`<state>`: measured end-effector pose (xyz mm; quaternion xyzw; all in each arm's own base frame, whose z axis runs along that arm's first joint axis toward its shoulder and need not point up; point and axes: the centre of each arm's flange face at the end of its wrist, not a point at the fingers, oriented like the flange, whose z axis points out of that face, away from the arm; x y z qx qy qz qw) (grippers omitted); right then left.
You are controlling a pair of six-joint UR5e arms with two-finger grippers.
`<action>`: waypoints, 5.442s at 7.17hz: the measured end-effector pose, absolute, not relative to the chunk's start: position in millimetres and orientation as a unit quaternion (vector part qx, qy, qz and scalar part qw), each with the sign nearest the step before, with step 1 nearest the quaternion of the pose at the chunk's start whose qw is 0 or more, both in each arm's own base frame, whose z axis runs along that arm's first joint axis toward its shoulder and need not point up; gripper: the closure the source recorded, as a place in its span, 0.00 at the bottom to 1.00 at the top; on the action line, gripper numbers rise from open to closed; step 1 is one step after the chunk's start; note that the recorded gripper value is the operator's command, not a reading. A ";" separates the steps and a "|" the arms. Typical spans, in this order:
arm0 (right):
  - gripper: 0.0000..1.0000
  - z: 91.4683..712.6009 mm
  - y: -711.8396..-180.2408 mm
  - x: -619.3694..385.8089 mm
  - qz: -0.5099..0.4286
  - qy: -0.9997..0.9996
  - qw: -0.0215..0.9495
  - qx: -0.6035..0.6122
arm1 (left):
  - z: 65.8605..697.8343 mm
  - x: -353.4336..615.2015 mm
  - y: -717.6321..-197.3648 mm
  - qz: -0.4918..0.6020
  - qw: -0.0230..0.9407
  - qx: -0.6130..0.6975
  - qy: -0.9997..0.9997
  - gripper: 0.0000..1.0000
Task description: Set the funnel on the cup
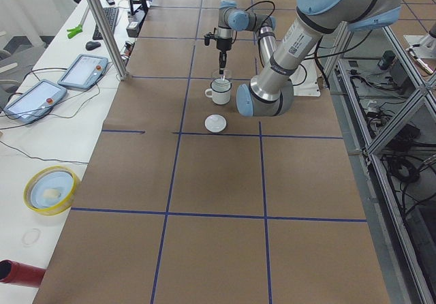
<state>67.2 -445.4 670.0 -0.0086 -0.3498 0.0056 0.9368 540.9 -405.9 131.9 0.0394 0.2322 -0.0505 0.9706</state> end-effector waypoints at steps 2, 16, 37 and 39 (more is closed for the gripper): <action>0.00 670.0 -445.4 67.2 0.006 -0.350 0.937 -0.009 | 131.6 541.8 -404.9 -0.047 0.970 0.041 0.235 0.00; 0.00 670.2 -445.4 67.1 0.006 -0.350 0.937 -0.009 | 461.1 63.0 -534.1 0.090 0.930 0.134 0.330 0.00; 0.00 670.0 -445.4 67.2 0.006 -0.350 0.937 -0.009 | 647.1 -75.3 -463.1 0.020 0.919 0.039 0.393 0.00; 0.00 670.0 -445.4 67.1 0.006 -0.350 0.937 -0.009 | 647.9 -75.1 -463.3 0.021 0.919 0.039 0.392 0.00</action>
